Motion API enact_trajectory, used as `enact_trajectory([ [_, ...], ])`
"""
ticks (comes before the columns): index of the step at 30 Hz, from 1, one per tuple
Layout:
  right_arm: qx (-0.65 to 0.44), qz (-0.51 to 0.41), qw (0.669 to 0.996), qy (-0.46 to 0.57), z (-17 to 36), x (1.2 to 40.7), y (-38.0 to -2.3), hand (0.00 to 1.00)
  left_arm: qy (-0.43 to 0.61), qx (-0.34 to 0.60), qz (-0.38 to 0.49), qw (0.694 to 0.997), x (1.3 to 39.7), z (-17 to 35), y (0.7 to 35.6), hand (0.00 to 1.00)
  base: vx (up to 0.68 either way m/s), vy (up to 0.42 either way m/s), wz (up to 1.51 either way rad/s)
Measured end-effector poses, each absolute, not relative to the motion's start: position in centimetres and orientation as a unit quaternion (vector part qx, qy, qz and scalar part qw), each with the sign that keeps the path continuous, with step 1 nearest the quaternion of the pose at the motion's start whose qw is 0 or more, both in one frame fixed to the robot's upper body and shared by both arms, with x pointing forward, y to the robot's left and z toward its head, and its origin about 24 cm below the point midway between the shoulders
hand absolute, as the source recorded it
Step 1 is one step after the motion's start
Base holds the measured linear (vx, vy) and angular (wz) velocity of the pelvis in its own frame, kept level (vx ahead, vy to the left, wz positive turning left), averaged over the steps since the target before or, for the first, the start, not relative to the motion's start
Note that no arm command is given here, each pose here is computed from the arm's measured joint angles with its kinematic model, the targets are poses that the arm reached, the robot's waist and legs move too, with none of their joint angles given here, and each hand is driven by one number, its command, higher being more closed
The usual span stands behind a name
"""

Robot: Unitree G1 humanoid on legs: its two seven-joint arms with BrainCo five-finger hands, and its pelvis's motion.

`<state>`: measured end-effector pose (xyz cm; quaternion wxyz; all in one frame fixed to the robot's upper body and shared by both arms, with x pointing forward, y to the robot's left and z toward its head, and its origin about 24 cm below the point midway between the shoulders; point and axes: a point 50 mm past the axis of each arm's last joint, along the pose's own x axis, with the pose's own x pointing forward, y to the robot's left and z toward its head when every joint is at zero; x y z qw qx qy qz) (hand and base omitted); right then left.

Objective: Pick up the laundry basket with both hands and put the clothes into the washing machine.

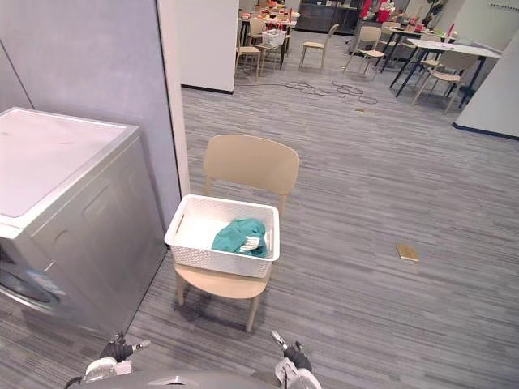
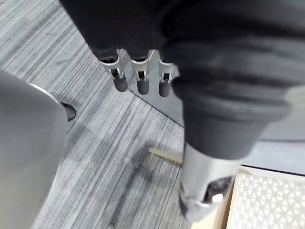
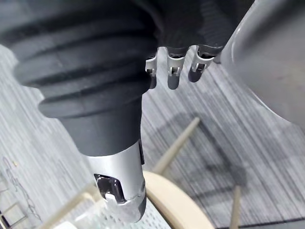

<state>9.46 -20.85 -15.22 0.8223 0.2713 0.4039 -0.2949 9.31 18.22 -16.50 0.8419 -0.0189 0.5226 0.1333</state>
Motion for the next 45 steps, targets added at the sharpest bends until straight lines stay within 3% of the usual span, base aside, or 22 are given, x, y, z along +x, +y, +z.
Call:
enact_trajectory([
  [3, 0.230, -0.259, 0.841, 0.416, -15.0, 9.7, -21.3, 0.00, 0.528, -0.027, 0.130, 0.839, 9.1, -16.7, 17.5, 0.00, 0.14, -0.311, 0.47],
  [6, 0.197, -0.173, 0.894, 0.362, -12.7, 12.6, -19.7, 0.00, 0.527, -0.019, 0.133, 0.839, 9.2, -16.6, 18.0, 0.00, 0.06, -0.137, 0.51],
  [8, 0.184, -0.114, 0.939, 0.266, -8.8, 15.0, -18.7, 0.00, 0.526, -0.005, 0.129, 0.840, 9.2, -16.5, 18.3, 0.00, 0.00, 0.004, 0.22],
  [11, 0.142, -0.027, 0.978, 0.148, -3.8, 17.1, -17.4, 0.00, 0.520, 0.029, 0.109, 0.847, 9.5, -16.3, 19.1, 0.00, -0.02, 0.043, 0.00],
  [14, 0.133, -0.004, 0.990, 0.044, 0.4, 18.2, -17.4, 0.00, 0.511, 0.069, 0.081, 0.853, 10.0, -16.1, 19.6, 0.00, -0.03, 0.051, -0.03],
  [17, 0.112, 0.017, 0.993, -0.039, 3.9, 19.3, -17.4, 0.00, 0.504, 0.105, 0.044, 0.856, 10.4, -16.0, 19.4, 0.00, 0.00, 0.040, -0.17],
  [23, -0.110, 0.084, 0.975, -0.175, 10.5, 25.7, -17.5, 0.00, 0.480, 0.152, -0.025, 0.864, 11.6, -15.7, 18.1, 0.00, -0.02, 0.012, -0.01],
  [28, -0.279, 0.098, 0.938, -0.179, 14.0, 32.4, -17.7, 0.00, 0.442, 0.152, -0.032, 0.883, 13.6, -14.8, 17.5, 0.00, -0.08, -0.008, 0.12],
  [32, -0.366, 0.051, 0.912, -0.179, 19.5, 37.8, -18.7, 0.00, 0.396, 0.133, -0.008, 0.909, 16.5, -13.4, 17.4, 0.00, -0.11, -0.003, 0.12],
  [37, -0.409, -0.012, 0.895, -0.176, 24.1, 39.8, -20.5, 0.00, 0.355, 0.106, 0.021, 0.929, 19.0, -12.0, 17.8, 0.00, -0.11, 0.001, 0.11],
  [45, -0.418, -0.035, 0.897, -0.138, 24.5, 40.7, -21.6, 0.00, 0.347, 0.079, 0.080, 0.931, 19.7, -11.5, 19.3, 0.00, -0.06, -0.011, 0.07],
])
